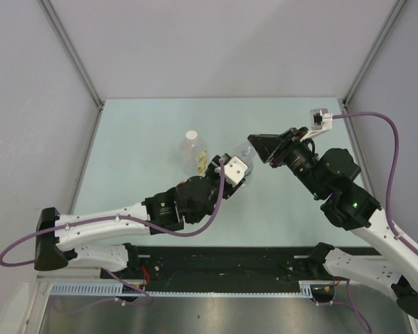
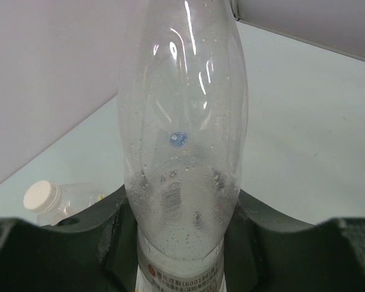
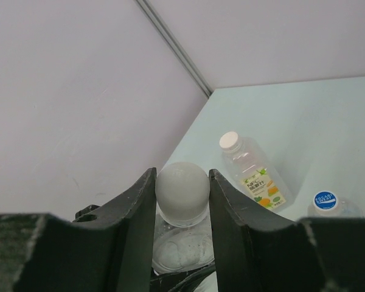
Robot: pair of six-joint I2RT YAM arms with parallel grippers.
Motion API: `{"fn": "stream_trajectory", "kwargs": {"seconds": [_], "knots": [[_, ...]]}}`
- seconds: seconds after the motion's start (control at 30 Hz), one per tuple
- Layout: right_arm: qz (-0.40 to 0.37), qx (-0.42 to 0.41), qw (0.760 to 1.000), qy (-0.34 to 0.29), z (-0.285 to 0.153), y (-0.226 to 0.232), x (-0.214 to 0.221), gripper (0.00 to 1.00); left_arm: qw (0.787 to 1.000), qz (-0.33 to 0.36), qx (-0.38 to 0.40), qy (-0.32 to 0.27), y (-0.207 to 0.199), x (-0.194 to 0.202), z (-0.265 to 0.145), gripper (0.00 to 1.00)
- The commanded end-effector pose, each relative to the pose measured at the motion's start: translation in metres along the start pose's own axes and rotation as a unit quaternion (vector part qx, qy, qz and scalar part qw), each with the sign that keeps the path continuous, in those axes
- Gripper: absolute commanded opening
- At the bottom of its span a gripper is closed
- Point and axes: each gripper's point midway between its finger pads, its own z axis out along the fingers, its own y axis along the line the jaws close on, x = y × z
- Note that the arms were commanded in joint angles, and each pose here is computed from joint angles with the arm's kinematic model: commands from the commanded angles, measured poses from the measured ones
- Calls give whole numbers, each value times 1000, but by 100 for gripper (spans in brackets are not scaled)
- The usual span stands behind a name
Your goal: Unscrew the bottle caps
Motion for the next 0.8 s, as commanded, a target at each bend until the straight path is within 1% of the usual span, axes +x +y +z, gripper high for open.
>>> {"fn": "stream_trajectory", "kwargs": {"seconds": [0.0,0.03,0.07,0.1,0.13,0.2,0.23,0.27,0.33,0.37,0.4,0.43,0.5,0.53,0.57,0.6,0.67,0.7,0.73,0.77], "knots": [[1,0,999,-38,-6,6,-26,31,1000,-15,-5,-20,2,-16,-1,0],[0,0,999,-36,-6,6,-25,21,1000,-16,-4,-19,2,-16,-1,0],[-2,-2,999,-37,-6,6,-26,13,1000,-15,-3,-18,1,-15,-1,0],[-2,-4,999,-37,-7,7,-26,4,1000,-17,-3,-19,2,-16,-1,0],[-9,-6,999,-36,-7,8,-26,0,1000,-18,-2,-22,2,-18,-2,0],[-21,-35,999,-29,-9,18,-24,0,999,-23,26,-30,-4,-24,-6,0],[-41,-51,998,-26,-9,22,-24,0,997,-26,53,-39,-11,-30,-10,0],[-51,-88,995,-16,-12,34,-21,0,991,-32,113,-61,-25,-42,-20,0],[-76,-136,988,-5,-18,49,-17,0,978,-33,188,-87,-43,-58,-36,0],[-96,-171,981,10,-23,58,-11,0,959,-36,262,-100,-61,-66,-54,0],[-108,-191,975,17,-27,63,-8,0,951,-38,291,-101,-65,-69,-61,0],[-120,-236,964,36,-37,75,-1,0,940,-48,322,-107,-69,-77,-70,0],[-139,-270,951,54,-46,81,7,0,916,-56,382,-112,-75,-84,-89,0],[-145,-299,941,68,-55,87,12,0,904,-70,406,-114,-76,-89,-98,0],[-149,-312,935,76,-61,89,15,0,895,-77,421,-121,-73,-94,-106,0],[-155,-327,929,80,-65,93,17,0,879,-81,451,-129,-73,-97,-116,0],[-160,-365,912,98,-77,100,24,0,864,-90,475,-144,-68,-104,-127,0],[-162,-380,905,103,-82,103,26,0,844,-96,507,-143,-68,-104,-137,0],[-163,-405,892,115,-89,108,30,0,836,-106,519,-146,-66,-107,-141,0],[-164,-417,885,123,-92,109,34,0,824,-106,537,-145,-66,-107,-145,0]]}}
